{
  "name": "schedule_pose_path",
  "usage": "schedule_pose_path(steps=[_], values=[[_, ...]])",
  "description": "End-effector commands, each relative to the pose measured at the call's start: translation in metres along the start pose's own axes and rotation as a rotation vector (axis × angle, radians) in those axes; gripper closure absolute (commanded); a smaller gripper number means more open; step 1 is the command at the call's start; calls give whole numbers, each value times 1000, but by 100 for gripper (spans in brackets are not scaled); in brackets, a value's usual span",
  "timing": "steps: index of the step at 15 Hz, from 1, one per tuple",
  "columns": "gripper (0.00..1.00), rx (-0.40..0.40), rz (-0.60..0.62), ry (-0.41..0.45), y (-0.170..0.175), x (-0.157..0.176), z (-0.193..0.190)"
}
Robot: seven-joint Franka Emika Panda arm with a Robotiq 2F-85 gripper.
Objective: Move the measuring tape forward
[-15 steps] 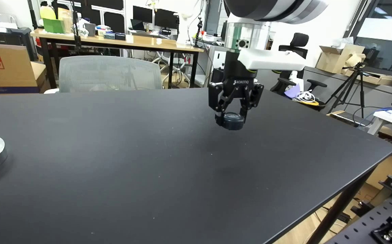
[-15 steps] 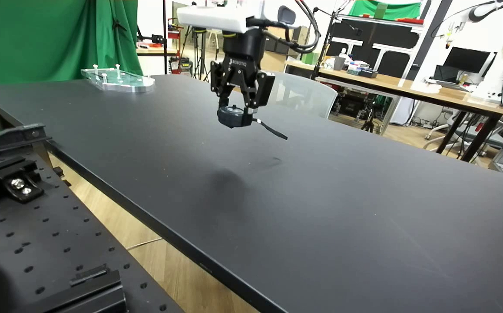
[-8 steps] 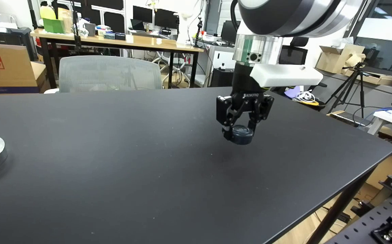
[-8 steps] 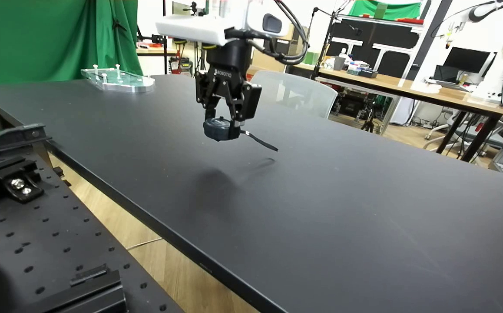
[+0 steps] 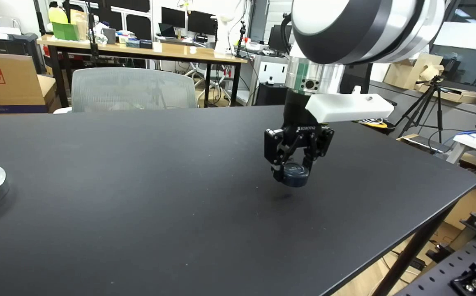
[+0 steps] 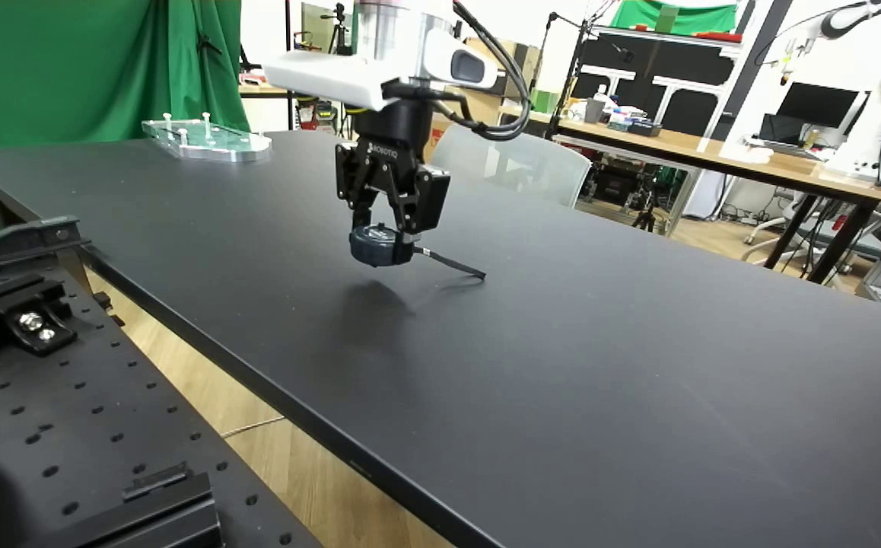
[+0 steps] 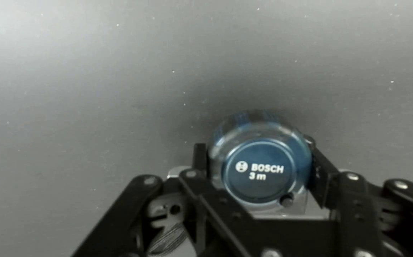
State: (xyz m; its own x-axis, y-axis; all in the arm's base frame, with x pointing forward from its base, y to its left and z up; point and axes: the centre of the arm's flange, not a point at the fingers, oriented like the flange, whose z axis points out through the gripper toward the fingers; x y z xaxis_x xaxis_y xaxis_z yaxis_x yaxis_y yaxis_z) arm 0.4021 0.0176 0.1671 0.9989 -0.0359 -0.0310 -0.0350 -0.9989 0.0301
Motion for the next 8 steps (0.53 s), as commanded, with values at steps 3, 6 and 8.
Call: schedule_pose_path(steps=[3,6,8], values=[[58,-14,34,8,3,-2,12],[46,-15,34,7,5,-3,16],[7,-13,33,1,5,-3,16]])
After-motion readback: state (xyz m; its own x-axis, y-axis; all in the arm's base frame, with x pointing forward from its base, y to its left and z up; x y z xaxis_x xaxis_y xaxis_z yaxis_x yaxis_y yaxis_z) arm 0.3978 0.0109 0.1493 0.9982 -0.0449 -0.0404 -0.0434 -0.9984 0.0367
